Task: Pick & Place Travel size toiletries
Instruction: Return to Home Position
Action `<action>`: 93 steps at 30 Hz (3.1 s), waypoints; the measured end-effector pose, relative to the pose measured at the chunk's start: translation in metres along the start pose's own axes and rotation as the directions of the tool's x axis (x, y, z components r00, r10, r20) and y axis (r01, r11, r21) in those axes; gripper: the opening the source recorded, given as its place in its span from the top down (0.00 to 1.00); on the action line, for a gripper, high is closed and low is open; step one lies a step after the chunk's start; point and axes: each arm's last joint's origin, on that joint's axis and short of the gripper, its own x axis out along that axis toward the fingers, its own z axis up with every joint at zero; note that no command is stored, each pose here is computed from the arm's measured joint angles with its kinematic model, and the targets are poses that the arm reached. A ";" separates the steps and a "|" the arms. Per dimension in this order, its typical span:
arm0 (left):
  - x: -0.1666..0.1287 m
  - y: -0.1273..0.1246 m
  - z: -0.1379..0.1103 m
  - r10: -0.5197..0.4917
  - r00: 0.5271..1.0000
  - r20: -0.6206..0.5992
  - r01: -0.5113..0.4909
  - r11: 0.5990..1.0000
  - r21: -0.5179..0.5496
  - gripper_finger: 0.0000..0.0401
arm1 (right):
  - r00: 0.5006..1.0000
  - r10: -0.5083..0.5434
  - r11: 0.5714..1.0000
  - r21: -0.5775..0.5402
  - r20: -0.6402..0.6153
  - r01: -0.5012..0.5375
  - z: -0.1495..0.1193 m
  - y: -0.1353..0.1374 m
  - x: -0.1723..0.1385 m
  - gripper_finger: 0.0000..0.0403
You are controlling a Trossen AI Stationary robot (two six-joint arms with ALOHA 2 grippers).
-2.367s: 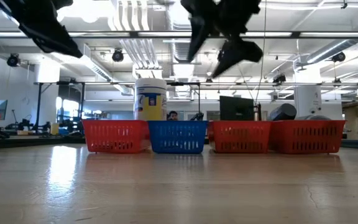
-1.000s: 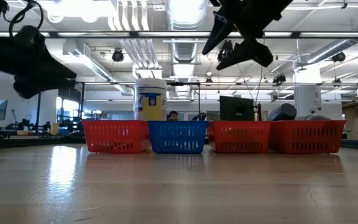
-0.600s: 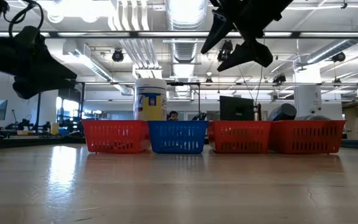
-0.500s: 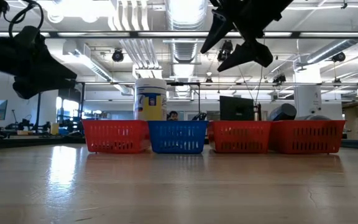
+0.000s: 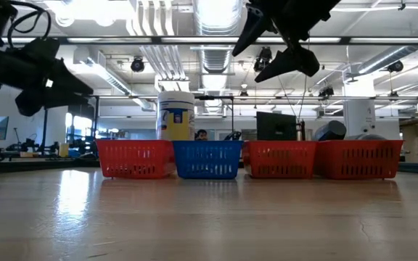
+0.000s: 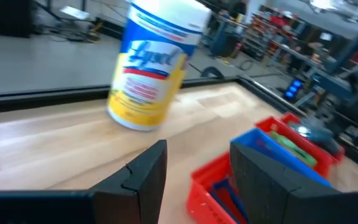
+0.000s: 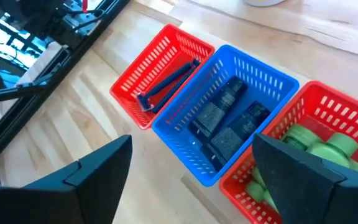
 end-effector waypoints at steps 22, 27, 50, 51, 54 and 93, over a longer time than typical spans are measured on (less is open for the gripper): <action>0.003 0.002 0.004 0.070 0.993 0.090 -0.057 0.990 -0.132 0.55 | 1.000 0.001 1.000 0.003 0.001 -0.001 0.000 0.000 0.000 0.15; 0.006 -0.004 0.007 -0.051 0.986 0.161 0.099 0.946 -0.309 0.55 | 1.000 0.001 1.000 0.003 0.000 -0.001 0.000 0.000 0.000 0.19; -0.001 -0.025 -0.003 -0.760 0.646 -0.071 0.760 0.631 0.155 0.55 | 1.000 0.000 1.000 0.003 0.001 0.000 0.000 0.000 0.000 0.36; -0.001 -0.025 -0.004 -0.756 0.650 -0.071 0.756 0.635 0.156 0.55 | 1.000 0.000 1.000 0.003 0.001 0.000 0.000 0.000 0.000 0.37; -0.001 -0.025 -0.003 -0.754 0.653 -0.069 0.752 0.635 0.177 0.55 | 1.000 0.000 1.000 0.003 0.001 -0.001 0.000 0.000 0.000 0.39; -0.001 -0.025 -0.004 -0.752 0.655 -0.068 0.750 0.637 0.178 0.55 | 1.000 0.000 1.000 0.003 0.001 0.000 0.000 0.000 0.000 0.24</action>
